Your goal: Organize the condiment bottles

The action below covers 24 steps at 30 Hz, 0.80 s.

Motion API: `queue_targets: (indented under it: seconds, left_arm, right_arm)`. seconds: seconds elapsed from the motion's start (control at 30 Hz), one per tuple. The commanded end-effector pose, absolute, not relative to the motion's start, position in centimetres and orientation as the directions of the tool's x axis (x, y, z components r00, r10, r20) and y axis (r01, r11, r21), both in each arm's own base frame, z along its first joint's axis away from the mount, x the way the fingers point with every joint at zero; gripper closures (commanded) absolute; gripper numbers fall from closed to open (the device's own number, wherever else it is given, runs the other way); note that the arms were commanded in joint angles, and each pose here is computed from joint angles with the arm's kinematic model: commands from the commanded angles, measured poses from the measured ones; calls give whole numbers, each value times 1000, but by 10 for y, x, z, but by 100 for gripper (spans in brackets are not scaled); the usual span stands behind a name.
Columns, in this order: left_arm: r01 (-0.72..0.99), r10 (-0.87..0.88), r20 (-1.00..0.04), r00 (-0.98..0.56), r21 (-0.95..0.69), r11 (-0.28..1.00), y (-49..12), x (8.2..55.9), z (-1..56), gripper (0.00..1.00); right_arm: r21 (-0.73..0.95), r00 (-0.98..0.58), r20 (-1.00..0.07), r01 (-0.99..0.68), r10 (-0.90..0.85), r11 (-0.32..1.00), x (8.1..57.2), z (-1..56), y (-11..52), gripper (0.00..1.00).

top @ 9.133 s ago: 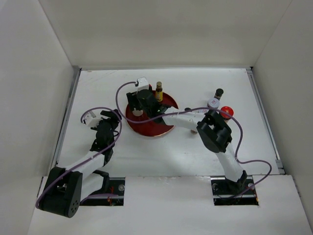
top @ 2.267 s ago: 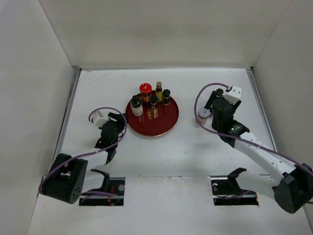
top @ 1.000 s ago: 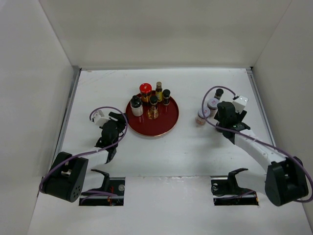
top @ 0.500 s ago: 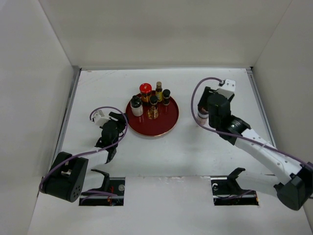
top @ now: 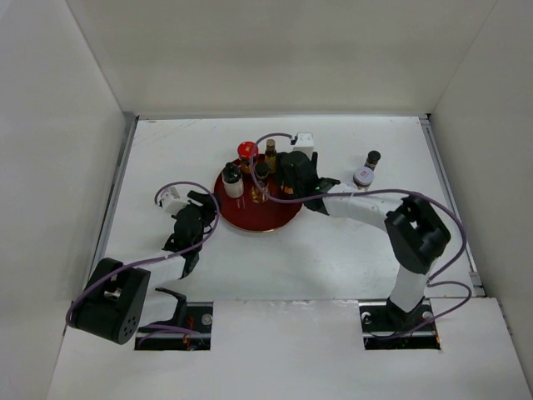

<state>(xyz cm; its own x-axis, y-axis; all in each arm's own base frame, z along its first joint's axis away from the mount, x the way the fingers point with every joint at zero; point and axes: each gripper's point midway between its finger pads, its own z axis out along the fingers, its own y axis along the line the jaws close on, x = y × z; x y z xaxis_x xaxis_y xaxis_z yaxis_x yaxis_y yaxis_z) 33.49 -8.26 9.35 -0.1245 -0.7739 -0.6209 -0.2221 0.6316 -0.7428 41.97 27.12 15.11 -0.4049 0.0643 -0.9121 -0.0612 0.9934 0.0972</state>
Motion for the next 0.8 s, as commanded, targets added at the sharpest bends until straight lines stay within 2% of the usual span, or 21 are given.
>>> queue_targets:
  seconds: [0.0,0.2,0.27,0.43,0.5,0.7,0.73,0.77]
  left_arm:
    - [-158,-786,-615,-61,-772,616,-85,346,123,42]
    - [-163,-790,-610,-61,-775,611,-84,346,122,42]
    - [-165,-791,-607,-68,-775,609,-85,347,120,42]
    - [-166,-794,-605,-66,-778,607,-84,347,120,42]
    - [-167,-795,-603,-63,-779,604,-83,347,120,42]
    - [-173,-794,-604,-65,-777,605,-82,347,118,42]
    - [-171,-795,-603,-62,-778,604,-81,347,119,42]
    - [-166,-795,-603,-58,-780,604,-81,347,122,42]
  right_arm:
    - [254,-220,-949,-102,228,962,453,223,303,51]
    - [222,-254,-947,-73,197,972,460,188,305,47]
    - [209,-255,-949,-70,186,975,460,184,306,40]
    - [199,-247,-954,-93,171,976,450,196,307,11]
    - [203,-237,-956,-104,174,974,444,209,303,6]
    - [225,-193,-961,-117,200,967,405,247,266,1]
    - [227,-185,-961,-105,205,968,398,250,253,4]
    - [230,-179,-961,-86,212,969,392,250,238,11]
